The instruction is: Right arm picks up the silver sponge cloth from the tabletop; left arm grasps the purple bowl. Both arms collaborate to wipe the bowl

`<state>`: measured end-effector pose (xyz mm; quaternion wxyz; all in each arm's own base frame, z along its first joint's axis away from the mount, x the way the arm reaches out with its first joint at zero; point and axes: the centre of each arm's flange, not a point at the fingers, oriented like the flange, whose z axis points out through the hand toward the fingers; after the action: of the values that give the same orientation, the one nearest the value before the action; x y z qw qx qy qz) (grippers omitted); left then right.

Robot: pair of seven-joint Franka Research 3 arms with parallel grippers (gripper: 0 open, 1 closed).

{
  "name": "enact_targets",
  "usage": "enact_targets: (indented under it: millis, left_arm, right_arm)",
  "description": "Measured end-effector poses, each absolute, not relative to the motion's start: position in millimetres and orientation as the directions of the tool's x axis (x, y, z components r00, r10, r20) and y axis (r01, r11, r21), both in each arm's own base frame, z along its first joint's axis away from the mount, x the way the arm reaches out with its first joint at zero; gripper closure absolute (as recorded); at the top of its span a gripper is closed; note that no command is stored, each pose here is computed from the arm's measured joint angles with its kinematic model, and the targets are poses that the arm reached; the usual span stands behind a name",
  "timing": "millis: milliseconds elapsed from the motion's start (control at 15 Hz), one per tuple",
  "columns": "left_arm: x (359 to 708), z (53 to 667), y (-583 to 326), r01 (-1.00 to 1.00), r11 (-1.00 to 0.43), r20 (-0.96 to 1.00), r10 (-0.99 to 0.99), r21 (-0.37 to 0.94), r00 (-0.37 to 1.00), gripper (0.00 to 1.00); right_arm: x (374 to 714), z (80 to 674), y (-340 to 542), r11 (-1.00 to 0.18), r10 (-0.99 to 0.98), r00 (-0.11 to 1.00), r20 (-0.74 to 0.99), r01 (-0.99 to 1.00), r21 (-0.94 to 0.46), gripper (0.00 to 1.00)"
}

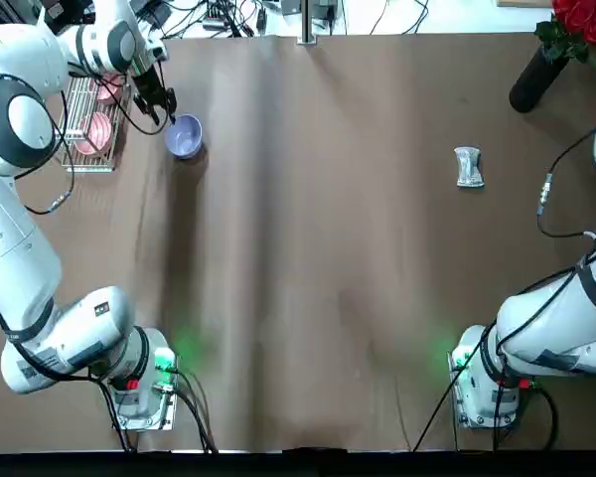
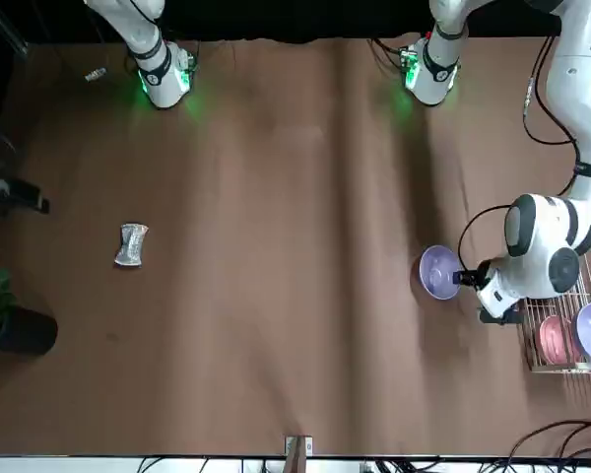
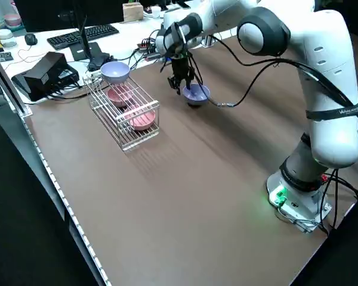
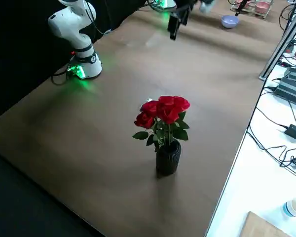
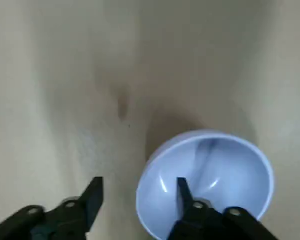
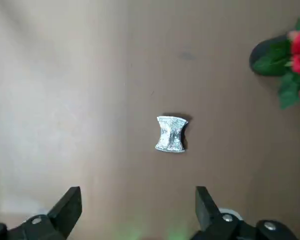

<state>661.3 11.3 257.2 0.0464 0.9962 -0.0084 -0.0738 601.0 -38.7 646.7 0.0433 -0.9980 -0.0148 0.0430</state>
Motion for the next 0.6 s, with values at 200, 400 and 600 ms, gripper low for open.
enact_targets:
  millis: [200, 400, 600]
  left_arm:
    - [672, 307, 16, -0.01, -0.998, -0.077, -0.015, 0.069, 0.997, 0.04]
    - [672, 380, 15, -0.015, -1.0, -0.038, -0.016, 0.027, 0.999, 0.0]
    - [665, 457, -5, -0.04, -0.999, 0.008, -0.04, -0.001, 0.999, 0.0]
  right_arm:
    - [579, 682, -24, -0.997, -0.019, 0.999, -0.042, -0.022, -0.072, 0.0]
    - [568, 685, -1, -0.998, -0.054, 0.998, -0.036, -0.056, -0.043, 0.0]
    - [568, 670, -9, -0.996, -0.079, 0.996, -0.038, -0.081, -0.039, 0.0]
